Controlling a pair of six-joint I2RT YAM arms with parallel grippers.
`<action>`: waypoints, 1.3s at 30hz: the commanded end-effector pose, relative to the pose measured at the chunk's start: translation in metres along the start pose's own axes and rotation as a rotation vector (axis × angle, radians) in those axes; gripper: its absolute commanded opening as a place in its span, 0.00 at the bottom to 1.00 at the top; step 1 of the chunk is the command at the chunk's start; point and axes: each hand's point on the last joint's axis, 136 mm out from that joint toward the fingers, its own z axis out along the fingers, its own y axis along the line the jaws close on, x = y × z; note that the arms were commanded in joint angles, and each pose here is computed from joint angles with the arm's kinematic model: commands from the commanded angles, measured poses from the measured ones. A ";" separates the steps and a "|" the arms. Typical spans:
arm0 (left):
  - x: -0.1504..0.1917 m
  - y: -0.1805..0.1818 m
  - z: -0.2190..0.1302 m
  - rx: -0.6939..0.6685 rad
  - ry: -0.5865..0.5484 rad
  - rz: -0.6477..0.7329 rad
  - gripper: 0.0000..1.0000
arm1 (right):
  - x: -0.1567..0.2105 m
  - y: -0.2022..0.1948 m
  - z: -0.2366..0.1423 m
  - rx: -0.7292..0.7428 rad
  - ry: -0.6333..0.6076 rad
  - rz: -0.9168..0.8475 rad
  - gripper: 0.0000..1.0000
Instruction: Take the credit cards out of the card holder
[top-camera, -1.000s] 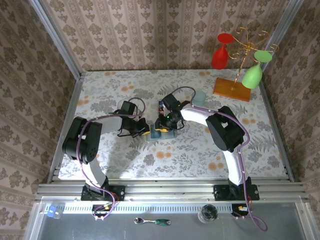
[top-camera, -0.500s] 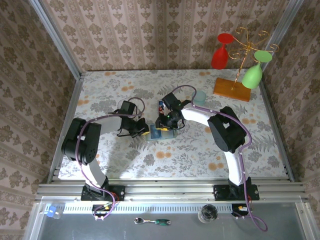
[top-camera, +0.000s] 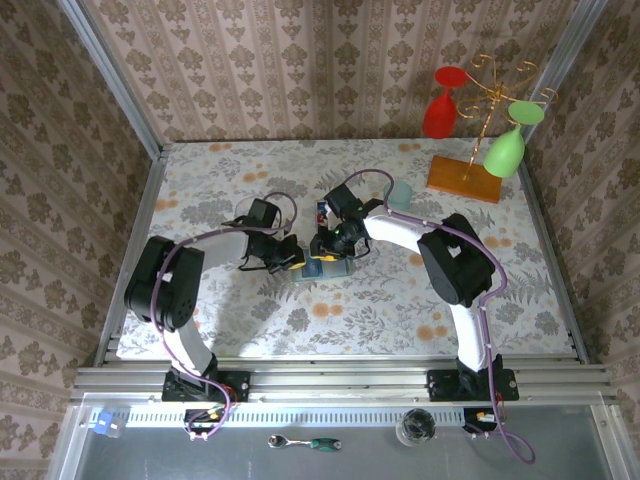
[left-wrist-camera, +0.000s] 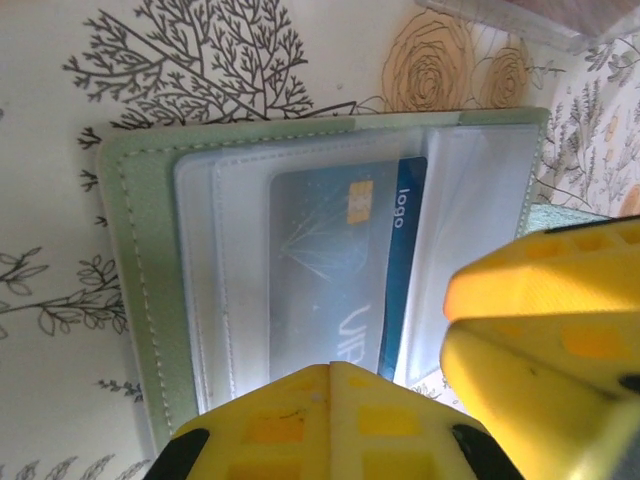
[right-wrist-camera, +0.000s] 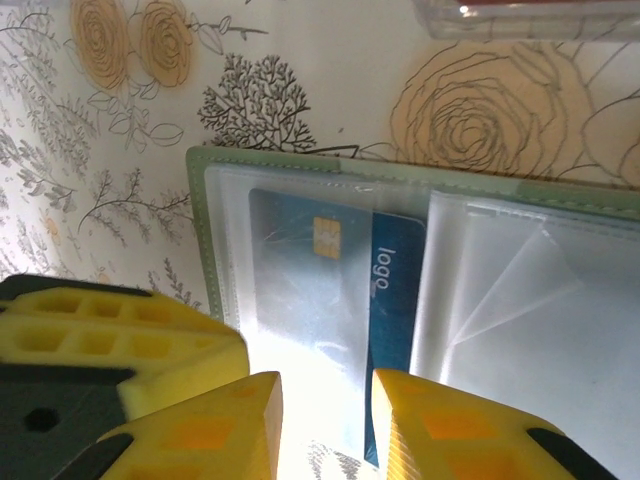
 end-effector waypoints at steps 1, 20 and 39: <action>0.003 0.009 0.005 -0.045 0.032 0.005 0.00 | 0.011 0.007 0.003 -0.045 0.050 -0.006 0.30; 0.004 0.014 0.002 -0.062 0.023 0.005 0.00 | 0.016 -0.018 0.016 0.048 0.083 -0.001 0.28; 0.000 0.004 -0.012 -0.043 -0.011 0.013 0.02 | 0.011 -0.015 0.011 0.070 0.061 -0.031 0.27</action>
